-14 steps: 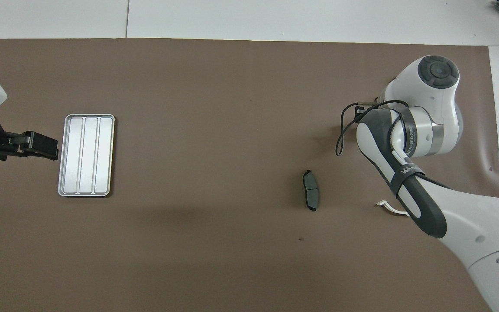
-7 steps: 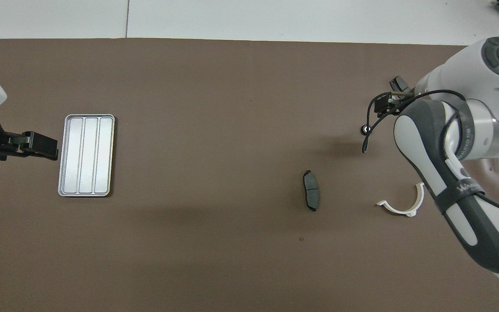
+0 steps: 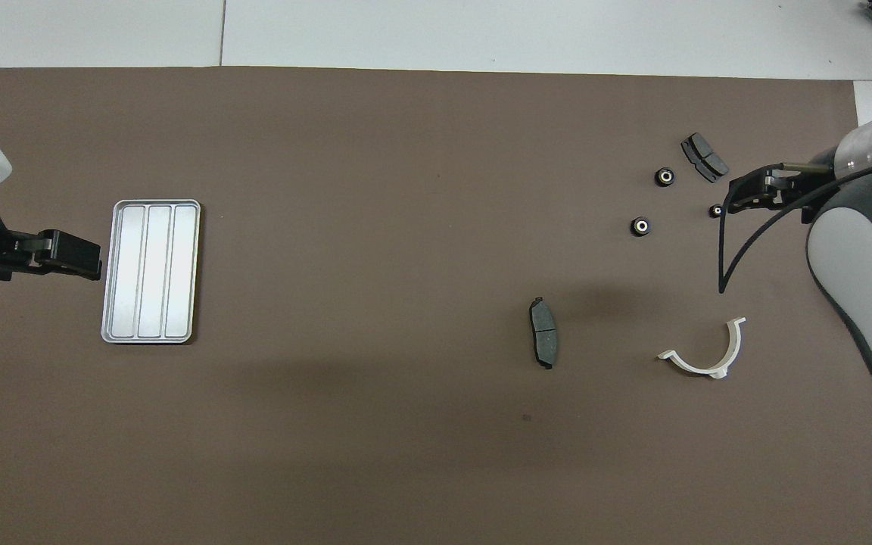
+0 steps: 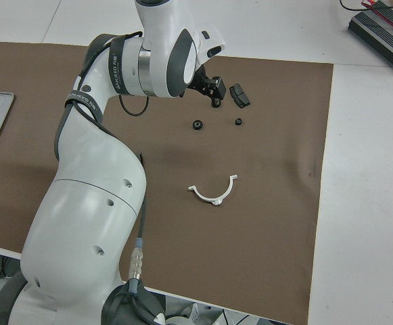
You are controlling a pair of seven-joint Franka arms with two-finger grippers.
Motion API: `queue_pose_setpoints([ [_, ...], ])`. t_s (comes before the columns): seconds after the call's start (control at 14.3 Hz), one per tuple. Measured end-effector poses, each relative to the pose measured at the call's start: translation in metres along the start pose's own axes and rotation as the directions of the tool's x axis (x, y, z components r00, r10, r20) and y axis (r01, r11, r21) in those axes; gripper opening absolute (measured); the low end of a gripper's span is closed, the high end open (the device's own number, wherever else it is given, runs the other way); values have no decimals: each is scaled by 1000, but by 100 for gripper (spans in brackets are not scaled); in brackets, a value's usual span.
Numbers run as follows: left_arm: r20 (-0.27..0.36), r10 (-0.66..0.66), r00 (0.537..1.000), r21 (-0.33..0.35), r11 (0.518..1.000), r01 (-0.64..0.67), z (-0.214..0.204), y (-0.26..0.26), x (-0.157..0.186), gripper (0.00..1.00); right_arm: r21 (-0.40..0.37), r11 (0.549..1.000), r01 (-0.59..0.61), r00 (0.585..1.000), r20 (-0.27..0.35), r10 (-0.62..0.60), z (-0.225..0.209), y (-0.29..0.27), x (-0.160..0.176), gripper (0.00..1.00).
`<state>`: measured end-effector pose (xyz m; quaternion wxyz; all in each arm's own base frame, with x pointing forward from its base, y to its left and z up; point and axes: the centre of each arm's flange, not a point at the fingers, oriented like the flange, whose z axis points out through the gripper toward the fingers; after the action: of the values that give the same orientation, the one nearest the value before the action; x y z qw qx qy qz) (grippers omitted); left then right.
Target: Place bearing gear from tray to pile
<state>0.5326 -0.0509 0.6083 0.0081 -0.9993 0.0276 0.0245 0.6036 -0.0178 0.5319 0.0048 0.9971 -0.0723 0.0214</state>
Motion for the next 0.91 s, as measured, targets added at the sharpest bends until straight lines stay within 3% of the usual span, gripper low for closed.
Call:
queue_pose_setpoints([
  [0.49, 0, 0, 1000, 0, 1000, 0, 0, 0, 0, 100, 9, 999, 47, 995, 93, -48, -38, 16, -33, 100],
  [0.91, 0, 0, 1000, 0, 1000, 0, 0, 0, 0, 100, 16, 998, 58, 995, 85, -59, -59, 25, -44, 100],
])
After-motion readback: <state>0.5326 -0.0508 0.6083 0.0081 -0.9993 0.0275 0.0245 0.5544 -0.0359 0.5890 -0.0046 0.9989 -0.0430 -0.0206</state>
